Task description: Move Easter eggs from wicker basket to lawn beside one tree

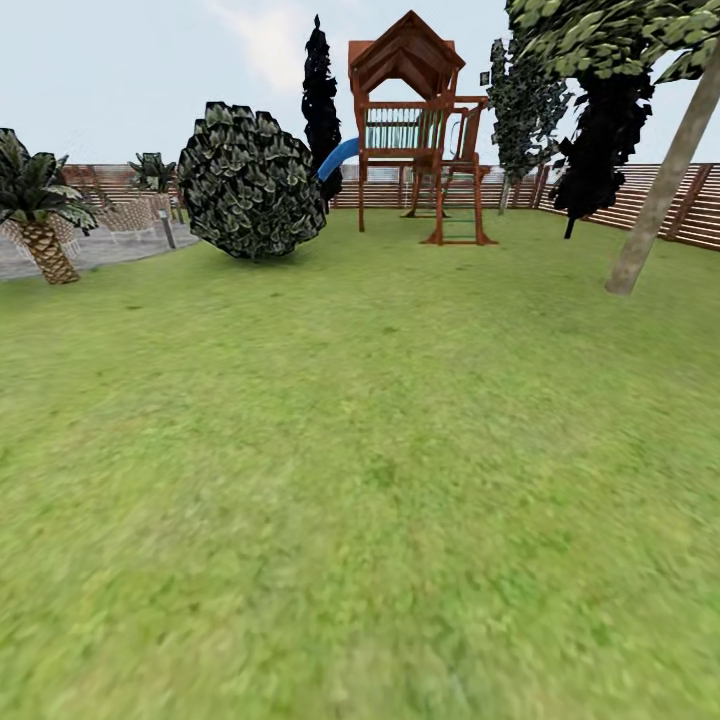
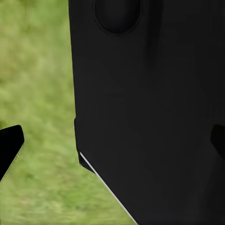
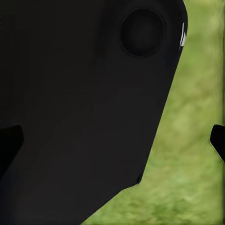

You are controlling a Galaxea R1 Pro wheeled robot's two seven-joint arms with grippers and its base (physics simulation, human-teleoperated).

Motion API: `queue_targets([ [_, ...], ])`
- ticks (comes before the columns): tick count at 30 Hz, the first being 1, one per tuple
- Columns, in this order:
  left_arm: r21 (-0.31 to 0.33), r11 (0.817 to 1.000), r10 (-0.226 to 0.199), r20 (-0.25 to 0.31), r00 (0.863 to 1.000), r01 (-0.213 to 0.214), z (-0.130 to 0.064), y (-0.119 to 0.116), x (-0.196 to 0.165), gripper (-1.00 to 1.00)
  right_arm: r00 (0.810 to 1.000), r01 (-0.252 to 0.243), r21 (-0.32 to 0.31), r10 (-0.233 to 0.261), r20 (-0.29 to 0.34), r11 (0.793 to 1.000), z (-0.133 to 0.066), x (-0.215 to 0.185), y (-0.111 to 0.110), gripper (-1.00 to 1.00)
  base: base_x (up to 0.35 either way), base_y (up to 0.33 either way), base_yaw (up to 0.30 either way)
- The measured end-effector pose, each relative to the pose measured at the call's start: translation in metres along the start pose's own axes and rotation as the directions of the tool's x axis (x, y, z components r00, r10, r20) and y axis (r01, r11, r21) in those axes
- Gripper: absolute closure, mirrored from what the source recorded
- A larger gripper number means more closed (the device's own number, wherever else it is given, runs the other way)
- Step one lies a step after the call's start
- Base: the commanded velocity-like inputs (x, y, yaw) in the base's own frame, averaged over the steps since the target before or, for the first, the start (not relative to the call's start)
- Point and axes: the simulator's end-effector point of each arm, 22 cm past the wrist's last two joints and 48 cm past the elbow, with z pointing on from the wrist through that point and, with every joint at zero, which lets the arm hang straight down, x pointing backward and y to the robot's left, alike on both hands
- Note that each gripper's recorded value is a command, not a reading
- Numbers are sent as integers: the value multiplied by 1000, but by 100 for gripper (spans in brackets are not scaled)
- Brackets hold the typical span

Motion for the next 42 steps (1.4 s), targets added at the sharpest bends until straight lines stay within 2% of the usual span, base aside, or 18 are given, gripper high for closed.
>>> queue_targets([
  [42,1,1000,0,1,1000,0,0,-1,0,-100,1000,0,-1,0,0,1000,0,0,1,-100,321,0,0],
])
